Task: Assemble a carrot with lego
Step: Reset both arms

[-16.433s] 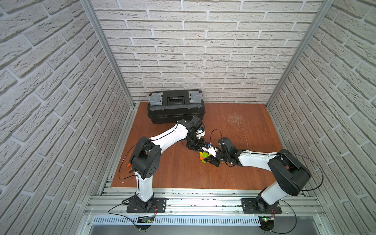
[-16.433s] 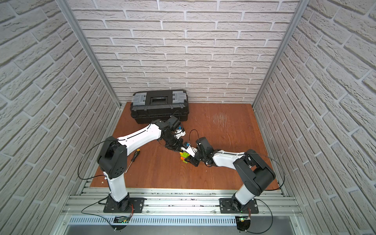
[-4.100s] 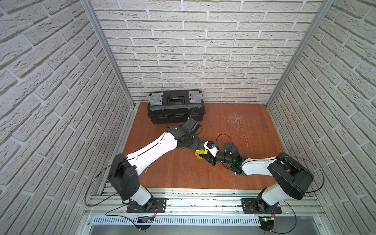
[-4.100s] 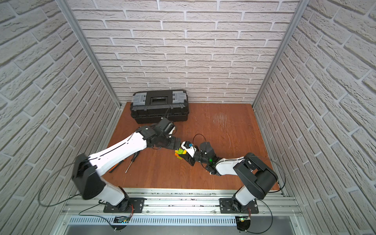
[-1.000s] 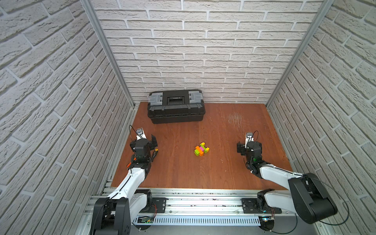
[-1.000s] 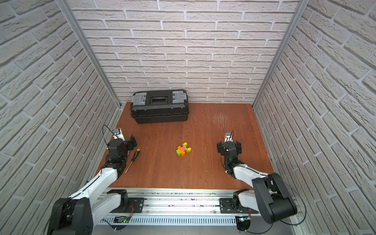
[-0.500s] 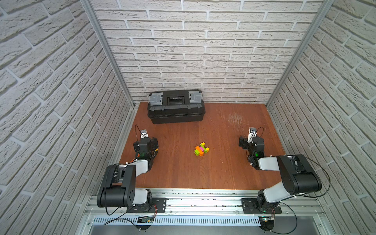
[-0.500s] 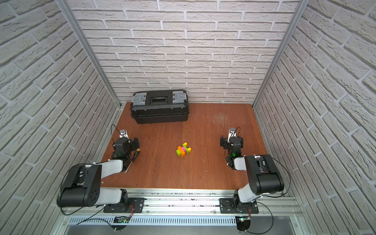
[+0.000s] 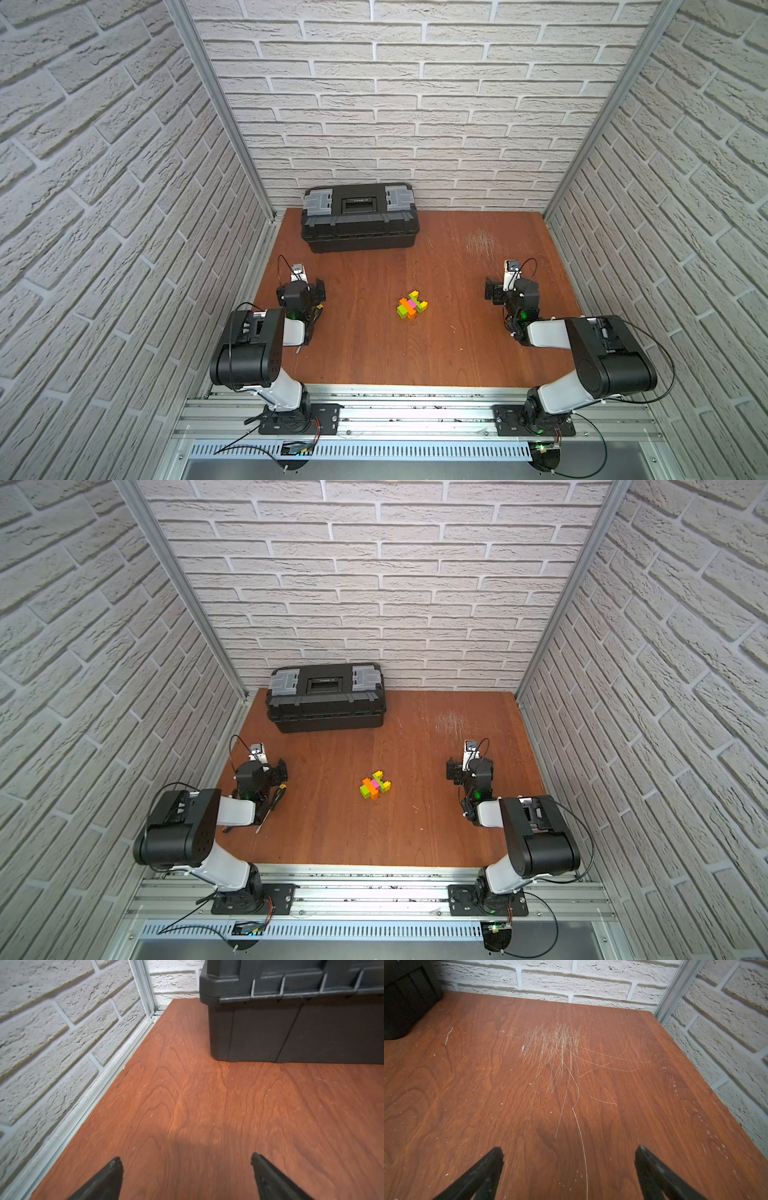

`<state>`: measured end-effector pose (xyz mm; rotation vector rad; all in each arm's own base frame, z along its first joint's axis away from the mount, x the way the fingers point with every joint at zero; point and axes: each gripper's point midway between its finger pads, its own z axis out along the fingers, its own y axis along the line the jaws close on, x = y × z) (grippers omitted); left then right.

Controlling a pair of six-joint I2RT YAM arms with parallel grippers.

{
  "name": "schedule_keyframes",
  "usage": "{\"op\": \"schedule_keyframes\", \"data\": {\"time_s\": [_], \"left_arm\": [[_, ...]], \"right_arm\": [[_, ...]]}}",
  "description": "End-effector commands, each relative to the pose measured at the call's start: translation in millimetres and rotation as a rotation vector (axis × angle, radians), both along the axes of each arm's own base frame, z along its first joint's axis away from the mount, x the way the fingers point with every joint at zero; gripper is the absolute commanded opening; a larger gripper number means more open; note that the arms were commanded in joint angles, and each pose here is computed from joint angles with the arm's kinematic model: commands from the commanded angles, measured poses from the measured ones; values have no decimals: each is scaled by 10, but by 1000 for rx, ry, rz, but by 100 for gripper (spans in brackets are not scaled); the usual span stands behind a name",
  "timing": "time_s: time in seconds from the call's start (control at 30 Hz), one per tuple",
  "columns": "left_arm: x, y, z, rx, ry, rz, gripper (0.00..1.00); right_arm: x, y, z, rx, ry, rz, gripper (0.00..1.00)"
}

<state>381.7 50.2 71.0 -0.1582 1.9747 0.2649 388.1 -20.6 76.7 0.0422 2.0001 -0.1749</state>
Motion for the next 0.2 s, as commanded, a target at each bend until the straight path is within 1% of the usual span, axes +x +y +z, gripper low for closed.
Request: {"op": "schedule_keyframes", "data": {"time_s": [0.0, 0.17], "left_arm": [[87, -4, 195, 4, -73, -12, 98], [89, -7, 196, 4, -71, -13, 98]], "right_arm": [[95, 8, 145, 17, -39, 8, 99], [71, 7, 162, 14, -48, 10, 99]]}}
